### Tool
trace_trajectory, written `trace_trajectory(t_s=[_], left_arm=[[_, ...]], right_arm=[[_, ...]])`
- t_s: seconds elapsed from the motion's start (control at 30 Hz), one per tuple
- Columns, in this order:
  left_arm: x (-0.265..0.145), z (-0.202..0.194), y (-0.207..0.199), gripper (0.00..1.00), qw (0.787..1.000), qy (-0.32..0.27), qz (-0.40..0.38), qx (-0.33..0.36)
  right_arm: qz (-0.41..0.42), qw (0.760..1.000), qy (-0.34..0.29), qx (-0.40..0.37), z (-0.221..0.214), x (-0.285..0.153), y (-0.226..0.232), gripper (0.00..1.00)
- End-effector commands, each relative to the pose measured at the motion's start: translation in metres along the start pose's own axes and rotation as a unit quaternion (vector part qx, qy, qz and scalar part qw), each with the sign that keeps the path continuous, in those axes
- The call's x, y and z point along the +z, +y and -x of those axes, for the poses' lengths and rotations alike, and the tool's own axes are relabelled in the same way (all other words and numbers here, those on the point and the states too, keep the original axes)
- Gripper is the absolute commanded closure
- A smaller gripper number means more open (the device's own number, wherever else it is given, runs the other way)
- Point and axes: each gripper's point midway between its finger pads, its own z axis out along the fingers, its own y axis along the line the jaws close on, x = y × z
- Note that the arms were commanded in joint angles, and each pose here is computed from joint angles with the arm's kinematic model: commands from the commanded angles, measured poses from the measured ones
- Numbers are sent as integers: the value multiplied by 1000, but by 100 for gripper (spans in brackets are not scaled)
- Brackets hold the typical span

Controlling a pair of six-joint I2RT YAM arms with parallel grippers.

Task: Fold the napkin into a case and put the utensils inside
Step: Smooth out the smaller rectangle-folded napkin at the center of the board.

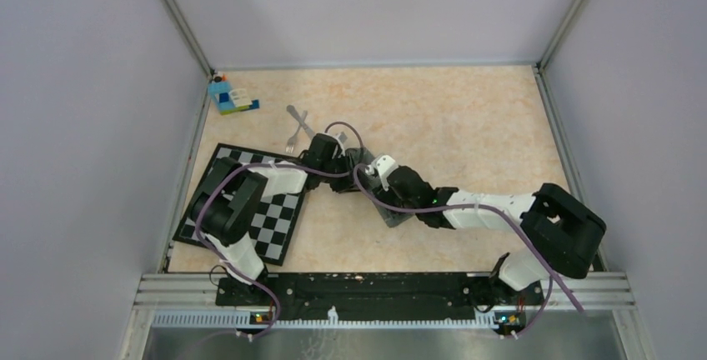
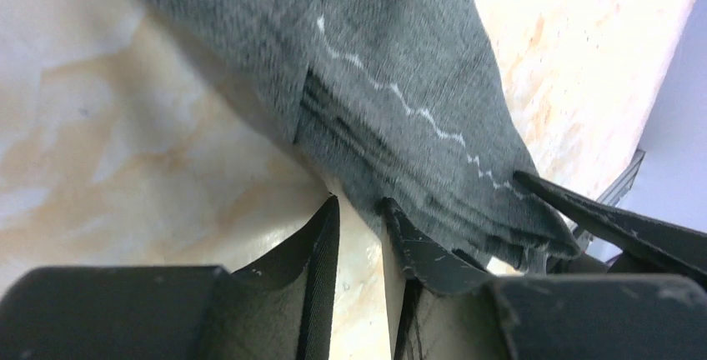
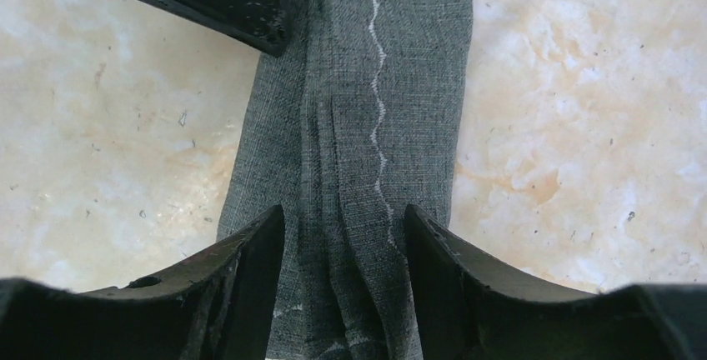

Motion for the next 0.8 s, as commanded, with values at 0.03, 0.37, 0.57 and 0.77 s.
trace_trajectory(t_s=[0.03, 0.37, 0.57, 0.77], left_arm=[[-7, -35, 25, 69, 998, 39, 30, -26], [4, -42, 25, 74, 998, 47, 24, -43], [6, -50, 19, 75, 997, 55, 5, -52], [-6, -62, 14, 65, 996, 55, -7, -63]], right_arm=[[-28, 999, -18, -34, 17, 3, 3, 46], [-81, 995, -29, -42, 21, 2, -1, 72], [-64, 996, -49, -24, 35, -3, 4, 100], [-38, 997, -58, 18, 40, -4, 15, 100]])
